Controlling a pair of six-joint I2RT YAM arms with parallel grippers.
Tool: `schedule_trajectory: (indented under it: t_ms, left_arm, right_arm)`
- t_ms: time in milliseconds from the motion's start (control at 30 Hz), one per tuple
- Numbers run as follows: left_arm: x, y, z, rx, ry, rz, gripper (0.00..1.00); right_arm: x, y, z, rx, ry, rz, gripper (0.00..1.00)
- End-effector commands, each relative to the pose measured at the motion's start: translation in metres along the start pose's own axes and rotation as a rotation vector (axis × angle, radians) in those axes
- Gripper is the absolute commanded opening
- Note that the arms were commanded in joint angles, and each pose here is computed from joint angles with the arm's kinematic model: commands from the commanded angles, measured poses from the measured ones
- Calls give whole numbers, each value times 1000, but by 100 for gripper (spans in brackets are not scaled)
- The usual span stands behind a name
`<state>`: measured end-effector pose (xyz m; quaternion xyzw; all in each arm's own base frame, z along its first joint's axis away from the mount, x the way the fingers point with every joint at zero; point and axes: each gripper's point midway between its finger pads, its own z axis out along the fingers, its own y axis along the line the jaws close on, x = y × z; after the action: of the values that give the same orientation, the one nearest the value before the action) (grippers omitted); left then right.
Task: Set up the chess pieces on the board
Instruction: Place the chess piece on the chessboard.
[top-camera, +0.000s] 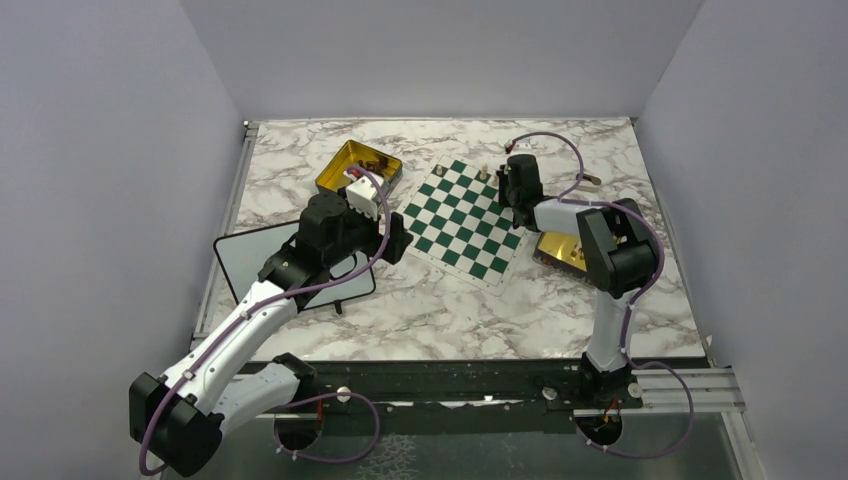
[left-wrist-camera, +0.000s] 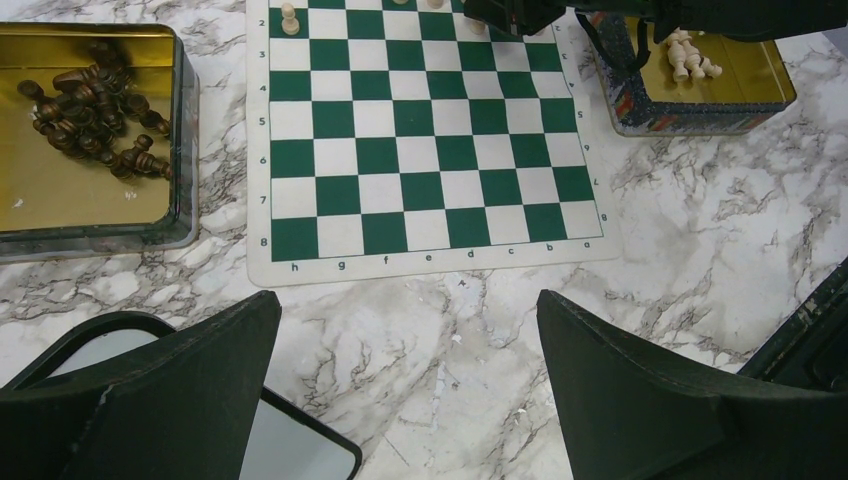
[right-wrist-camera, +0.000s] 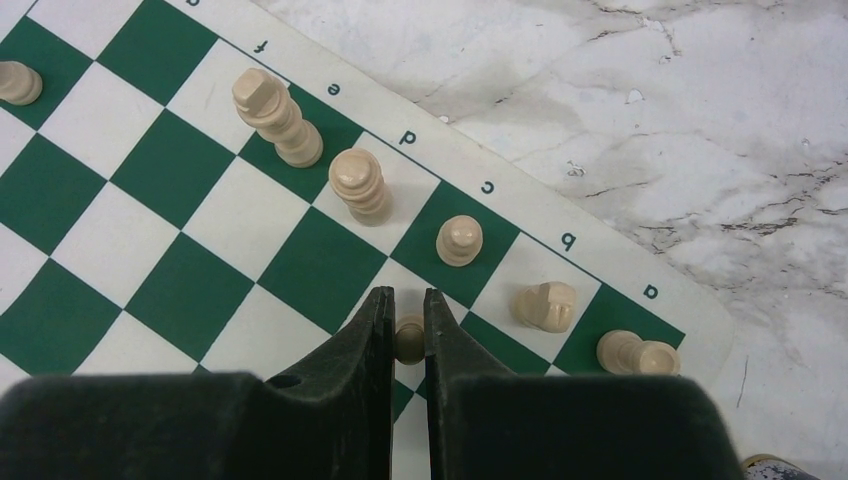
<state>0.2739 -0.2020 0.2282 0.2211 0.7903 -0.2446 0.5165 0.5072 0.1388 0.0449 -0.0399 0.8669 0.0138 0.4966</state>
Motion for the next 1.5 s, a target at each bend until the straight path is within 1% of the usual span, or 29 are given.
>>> schedule_trajectory:
  t_ms: [0,367,500,667,900,1133,1467]
  left_arm:
    - [-8,3,-4,-17,-41,19,99]
    - [-8,3,-3,-17,-39,20,99]
    - [-7,3,-3,-15,-38,20,99]
    - [-7,3,-3,-14,-36,19,99]
    - [-8,3,-3,-15,-38,19,99]
    - [-6,3,-2,-15,-35,19,99]
    - [-9,4,-3,-18,-47,16,99]
  right_arm:
    - [-8,5,5,-27,-6,20,11]
    - [0,4,8,-21,23,15,11]
    - [4,4,11,-19,39,12,14]
    - [5,5,12,-22,43,12,21]
    - [-5,5,9,-20,36,19,31]
    - [-19,3,-1,-15,30,29,38]
    - [-60,8,-30,-53,-28,50,46]
